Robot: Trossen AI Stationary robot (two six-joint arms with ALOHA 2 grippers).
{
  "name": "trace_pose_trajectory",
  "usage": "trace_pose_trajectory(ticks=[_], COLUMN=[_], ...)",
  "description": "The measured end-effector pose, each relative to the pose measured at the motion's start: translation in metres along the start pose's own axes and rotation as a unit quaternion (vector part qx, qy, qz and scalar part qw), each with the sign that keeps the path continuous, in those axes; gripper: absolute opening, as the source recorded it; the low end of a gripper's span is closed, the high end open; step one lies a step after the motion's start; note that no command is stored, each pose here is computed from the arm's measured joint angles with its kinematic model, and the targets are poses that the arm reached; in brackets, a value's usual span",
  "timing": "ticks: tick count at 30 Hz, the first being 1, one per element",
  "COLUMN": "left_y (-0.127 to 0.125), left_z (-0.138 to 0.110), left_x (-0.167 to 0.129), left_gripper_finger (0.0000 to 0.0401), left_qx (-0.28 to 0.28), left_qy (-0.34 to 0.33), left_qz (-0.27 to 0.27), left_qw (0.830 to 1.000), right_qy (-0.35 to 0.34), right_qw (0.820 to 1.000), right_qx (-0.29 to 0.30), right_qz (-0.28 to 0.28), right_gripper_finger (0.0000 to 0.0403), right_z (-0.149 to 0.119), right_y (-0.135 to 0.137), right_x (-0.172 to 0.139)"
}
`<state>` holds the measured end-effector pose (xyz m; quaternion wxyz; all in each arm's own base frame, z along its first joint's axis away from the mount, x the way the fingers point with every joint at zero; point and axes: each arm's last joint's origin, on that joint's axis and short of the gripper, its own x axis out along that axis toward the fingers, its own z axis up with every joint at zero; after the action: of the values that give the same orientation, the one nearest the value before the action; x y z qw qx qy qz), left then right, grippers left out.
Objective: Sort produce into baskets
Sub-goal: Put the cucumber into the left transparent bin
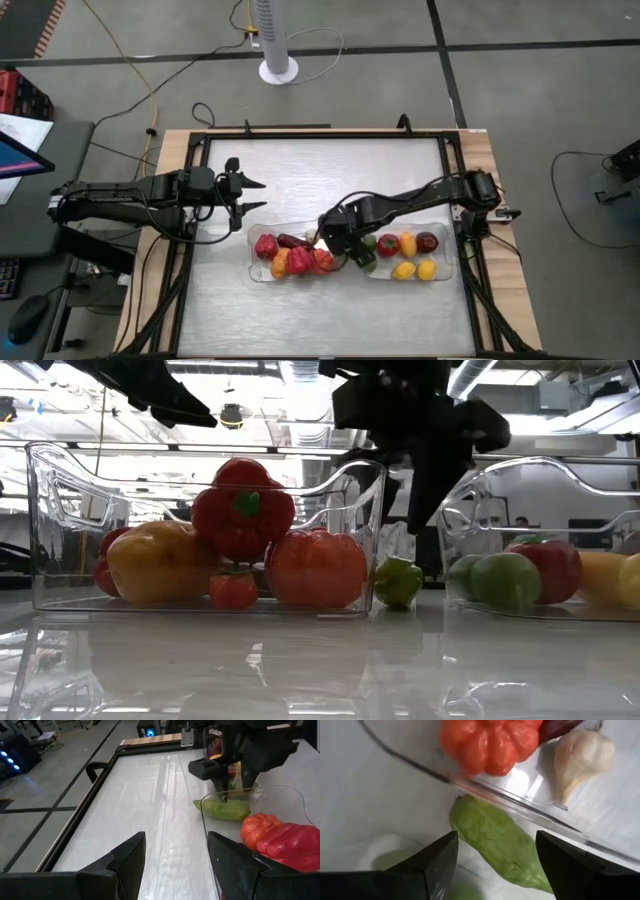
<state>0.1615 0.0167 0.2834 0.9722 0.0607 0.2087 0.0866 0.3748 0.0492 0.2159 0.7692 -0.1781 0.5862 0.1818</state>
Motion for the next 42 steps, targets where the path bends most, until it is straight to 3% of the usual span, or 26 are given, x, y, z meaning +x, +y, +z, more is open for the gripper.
trace_pose_trajectory(ticks=[9, 21, 27, 42], left_y=[0.000, 0.000, 0.000, 0.000], left_z=[0.000, 0.000, -0.001, -0.002], left_x=[0.000, 0.000, 0.000, 0.000], left_gripper_finger=[0.0200, 0.0200, 0.0200, 0.0200], left_qx=[-0.003, -0.003, -0.002, -0.002], left_qy=[0.000, 0.001, 0.006, 0.009], left_qz=[0.000, 0.000, -0.001, -0.001], left_qw=[1.000, 1.000, 1.000, 1.000], right_qy=[-0.001, -0.013, 0.021, 0.013], right_qw=[0.989, 0.971, 0.969, 0.975], right_qx=[-0.141, -0.225, -0.236, -0.200], right_qz=[-0.052, -0.082, -0.074, -0.097], right_gripper_finger=[0.0291, 0.0291, 0.0291, 0.0291], right_z=[0.011, 0.024, 0.024, 0.038], right_y=[0.015, 0.024, 0.033, 0.021], right_x=[0.002, 0.015, 0.029, 0.004])
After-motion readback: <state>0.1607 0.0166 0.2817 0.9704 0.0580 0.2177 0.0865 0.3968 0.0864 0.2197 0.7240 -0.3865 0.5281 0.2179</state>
